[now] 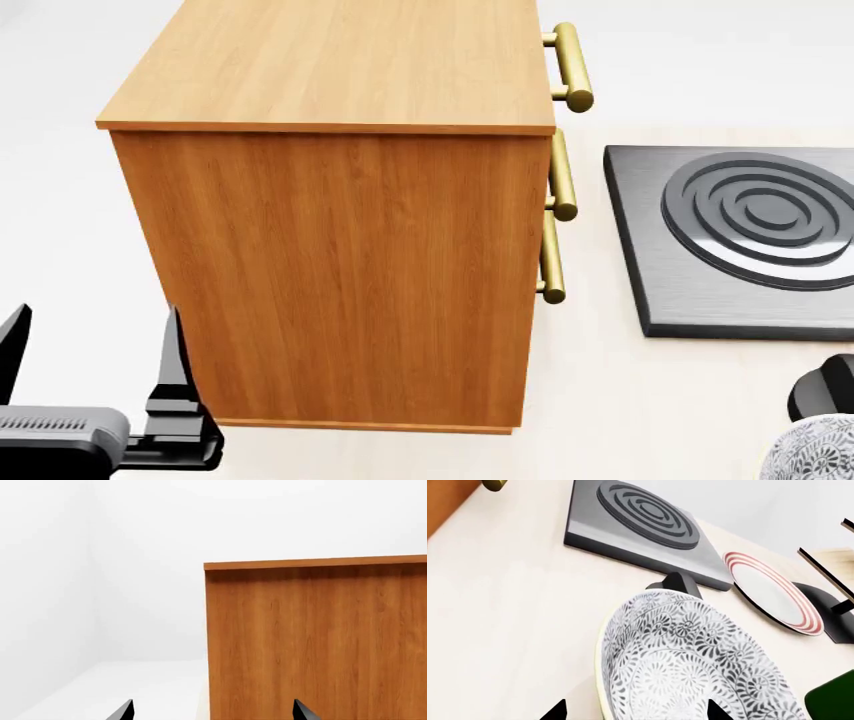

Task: Put the bowl on the top of the cabinet.

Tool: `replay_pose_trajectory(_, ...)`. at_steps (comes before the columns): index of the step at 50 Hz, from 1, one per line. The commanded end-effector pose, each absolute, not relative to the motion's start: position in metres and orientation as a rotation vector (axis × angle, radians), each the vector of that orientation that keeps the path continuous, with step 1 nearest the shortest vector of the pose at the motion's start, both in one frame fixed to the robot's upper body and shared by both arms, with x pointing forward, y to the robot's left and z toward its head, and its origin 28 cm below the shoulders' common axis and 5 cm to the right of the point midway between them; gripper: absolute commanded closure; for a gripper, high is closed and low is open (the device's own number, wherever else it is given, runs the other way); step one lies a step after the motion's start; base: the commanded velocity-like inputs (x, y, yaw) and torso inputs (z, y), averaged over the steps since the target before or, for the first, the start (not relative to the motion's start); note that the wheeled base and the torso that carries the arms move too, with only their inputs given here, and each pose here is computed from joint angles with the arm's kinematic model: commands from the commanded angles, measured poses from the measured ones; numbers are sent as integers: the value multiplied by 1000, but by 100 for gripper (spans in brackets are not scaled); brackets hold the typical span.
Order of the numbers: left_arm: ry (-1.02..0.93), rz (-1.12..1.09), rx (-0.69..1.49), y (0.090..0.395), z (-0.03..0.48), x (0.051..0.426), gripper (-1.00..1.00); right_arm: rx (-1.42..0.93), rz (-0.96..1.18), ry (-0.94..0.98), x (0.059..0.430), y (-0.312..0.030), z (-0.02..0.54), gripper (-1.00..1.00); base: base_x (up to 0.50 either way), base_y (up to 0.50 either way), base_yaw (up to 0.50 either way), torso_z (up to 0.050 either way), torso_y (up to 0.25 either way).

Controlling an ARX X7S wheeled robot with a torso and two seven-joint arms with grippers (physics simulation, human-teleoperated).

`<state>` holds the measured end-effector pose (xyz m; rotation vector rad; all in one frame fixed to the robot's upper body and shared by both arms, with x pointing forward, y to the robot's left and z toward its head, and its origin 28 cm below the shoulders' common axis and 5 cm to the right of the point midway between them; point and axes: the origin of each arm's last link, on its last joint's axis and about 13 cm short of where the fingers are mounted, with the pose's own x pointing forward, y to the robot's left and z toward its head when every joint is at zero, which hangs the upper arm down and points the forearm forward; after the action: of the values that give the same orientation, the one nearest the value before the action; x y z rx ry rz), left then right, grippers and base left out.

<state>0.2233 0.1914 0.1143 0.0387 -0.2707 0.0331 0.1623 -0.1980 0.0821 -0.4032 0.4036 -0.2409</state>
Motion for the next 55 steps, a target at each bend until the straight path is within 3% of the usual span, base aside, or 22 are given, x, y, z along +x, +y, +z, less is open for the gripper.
replay_pose_trajectory(1,-270,33,37,191,114,223,-100,-404,-243,405,163,-199,81,-100,0,0,0,0,0)
replay_pose_trajectory(55,-270,34,36,192,114,223,-100,-404,-245,420,168,-199,75,-100,0,0,0,0,0)
